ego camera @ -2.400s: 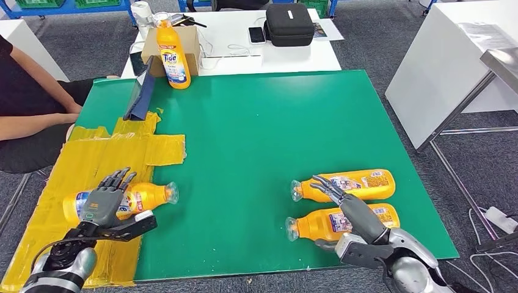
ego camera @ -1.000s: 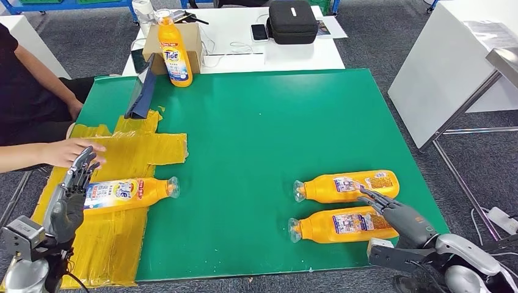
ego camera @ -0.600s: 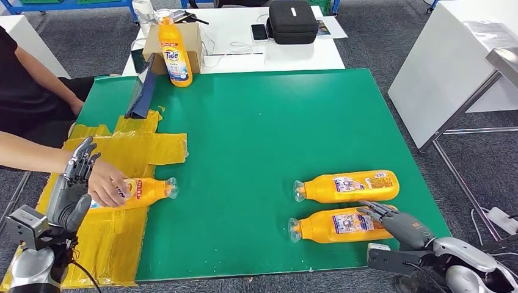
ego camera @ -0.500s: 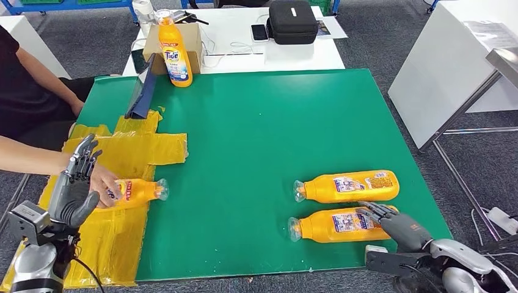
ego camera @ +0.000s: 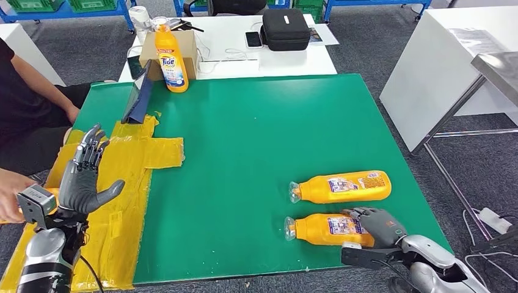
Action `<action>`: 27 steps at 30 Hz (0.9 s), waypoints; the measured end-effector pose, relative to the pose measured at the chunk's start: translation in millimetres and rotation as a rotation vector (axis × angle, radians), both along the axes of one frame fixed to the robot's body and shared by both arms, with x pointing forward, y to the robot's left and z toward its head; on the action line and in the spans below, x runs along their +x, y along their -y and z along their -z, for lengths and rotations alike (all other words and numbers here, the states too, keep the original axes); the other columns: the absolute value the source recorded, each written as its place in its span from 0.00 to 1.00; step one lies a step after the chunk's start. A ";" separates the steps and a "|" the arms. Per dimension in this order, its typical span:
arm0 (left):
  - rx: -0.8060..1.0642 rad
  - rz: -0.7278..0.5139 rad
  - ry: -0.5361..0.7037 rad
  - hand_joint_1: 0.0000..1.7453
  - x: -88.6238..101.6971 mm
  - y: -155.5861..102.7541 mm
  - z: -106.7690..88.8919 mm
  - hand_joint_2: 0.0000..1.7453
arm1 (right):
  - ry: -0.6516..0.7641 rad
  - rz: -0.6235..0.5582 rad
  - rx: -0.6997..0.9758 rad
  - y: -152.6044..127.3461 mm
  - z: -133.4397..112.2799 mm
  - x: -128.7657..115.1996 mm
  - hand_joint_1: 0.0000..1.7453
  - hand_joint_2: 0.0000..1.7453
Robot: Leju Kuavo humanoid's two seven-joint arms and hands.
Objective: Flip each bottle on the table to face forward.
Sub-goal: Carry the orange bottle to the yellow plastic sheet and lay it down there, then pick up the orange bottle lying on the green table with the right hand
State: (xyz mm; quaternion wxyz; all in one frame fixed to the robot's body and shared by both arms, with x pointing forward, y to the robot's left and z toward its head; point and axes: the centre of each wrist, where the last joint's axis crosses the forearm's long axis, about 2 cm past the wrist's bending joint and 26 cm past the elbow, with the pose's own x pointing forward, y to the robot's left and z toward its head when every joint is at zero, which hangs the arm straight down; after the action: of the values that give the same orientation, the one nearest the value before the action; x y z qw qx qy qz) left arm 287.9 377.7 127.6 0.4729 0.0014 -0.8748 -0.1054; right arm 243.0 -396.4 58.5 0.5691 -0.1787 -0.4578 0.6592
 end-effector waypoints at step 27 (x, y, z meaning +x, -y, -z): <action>-0.239 0.222 -0.032 0.00 -15.9 71.4 -0.9 1.00 | 0.164 0.105 1.193 -138.7 -58.1 49.9 1.00 1.00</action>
State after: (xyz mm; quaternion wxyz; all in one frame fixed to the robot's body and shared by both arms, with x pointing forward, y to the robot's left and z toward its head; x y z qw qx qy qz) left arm 272.0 306.4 128.5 0.4689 -0.1533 -0.8683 -0.0520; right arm 292.9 -257.7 116.6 0.5657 0.0988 -0.7814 0.2441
